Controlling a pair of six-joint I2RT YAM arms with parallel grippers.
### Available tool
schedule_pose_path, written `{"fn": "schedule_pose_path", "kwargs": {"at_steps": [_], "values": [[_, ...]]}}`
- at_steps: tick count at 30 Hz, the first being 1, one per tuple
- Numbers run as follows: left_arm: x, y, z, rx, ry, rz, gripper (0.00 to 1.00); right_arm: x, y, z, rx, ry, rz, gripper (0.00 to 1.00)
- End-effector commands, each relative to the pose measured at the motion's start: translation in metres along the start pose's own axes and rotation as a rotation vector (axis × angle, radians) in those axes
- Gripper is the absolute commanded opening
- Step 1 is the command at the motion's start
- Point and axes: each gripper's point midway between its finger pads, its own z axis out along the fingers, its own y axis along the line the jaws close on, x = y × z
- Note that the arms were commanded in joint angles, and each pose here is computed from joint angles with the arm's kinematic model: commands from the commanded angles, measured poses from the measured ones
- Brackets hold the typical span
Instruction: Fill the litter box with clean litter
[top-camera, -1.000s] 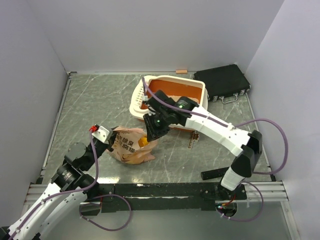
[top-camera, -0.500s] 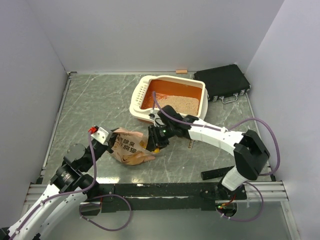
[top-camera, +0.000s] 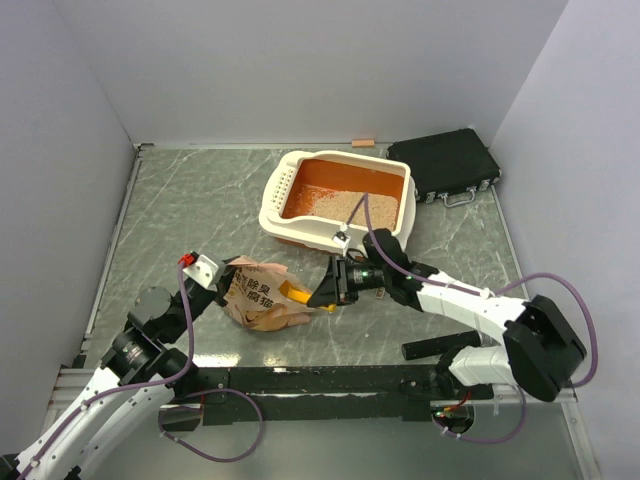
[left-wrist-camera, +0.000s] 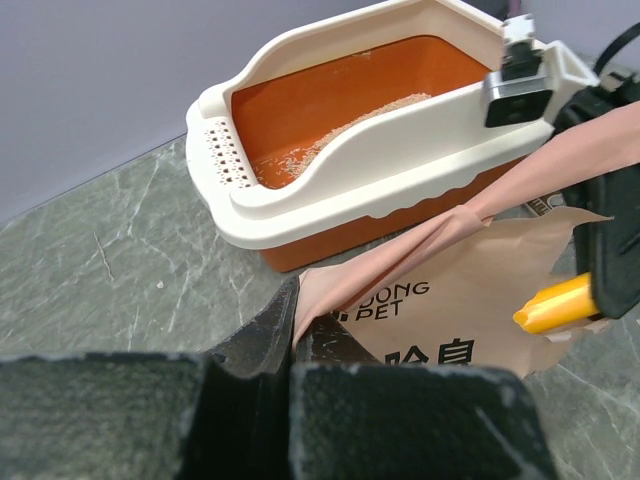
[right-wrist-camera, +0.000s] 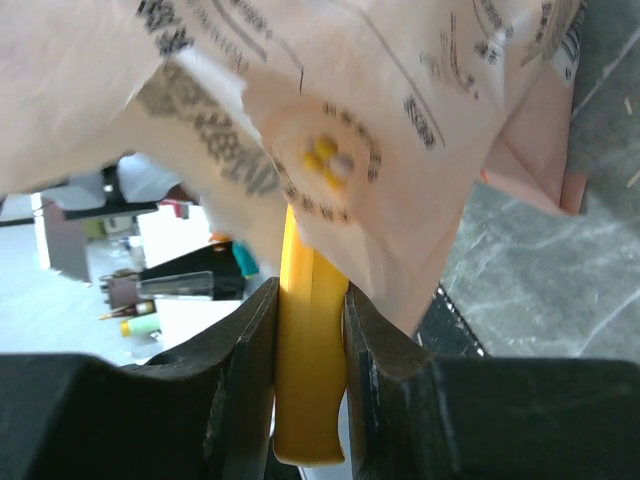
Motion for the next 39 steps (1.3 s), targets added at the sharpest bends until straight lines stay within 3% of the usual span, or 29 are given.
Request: {"fn": "schedule_pose_path", "kwargs": {"at_steps": [1,15,39], "values": [[-0.042,0.018,-0.003,-0.084,-0.136,0.006,0.01,0.003,0.016,-0.017,-0.114,-0.038,-0.009,0.0],[-0.05,0.008,-0.007,-0.027,-0.209,0.038,0.01,0.004,0.016,-0.052,-0.202,-0.226,0.053,0.0],[-0.054,0.004,-0.01,-0.003,-0.247,0.054,0.01,0.023,0.041,-0.083,-0.345,-0.292,0.106,0.0]]}}
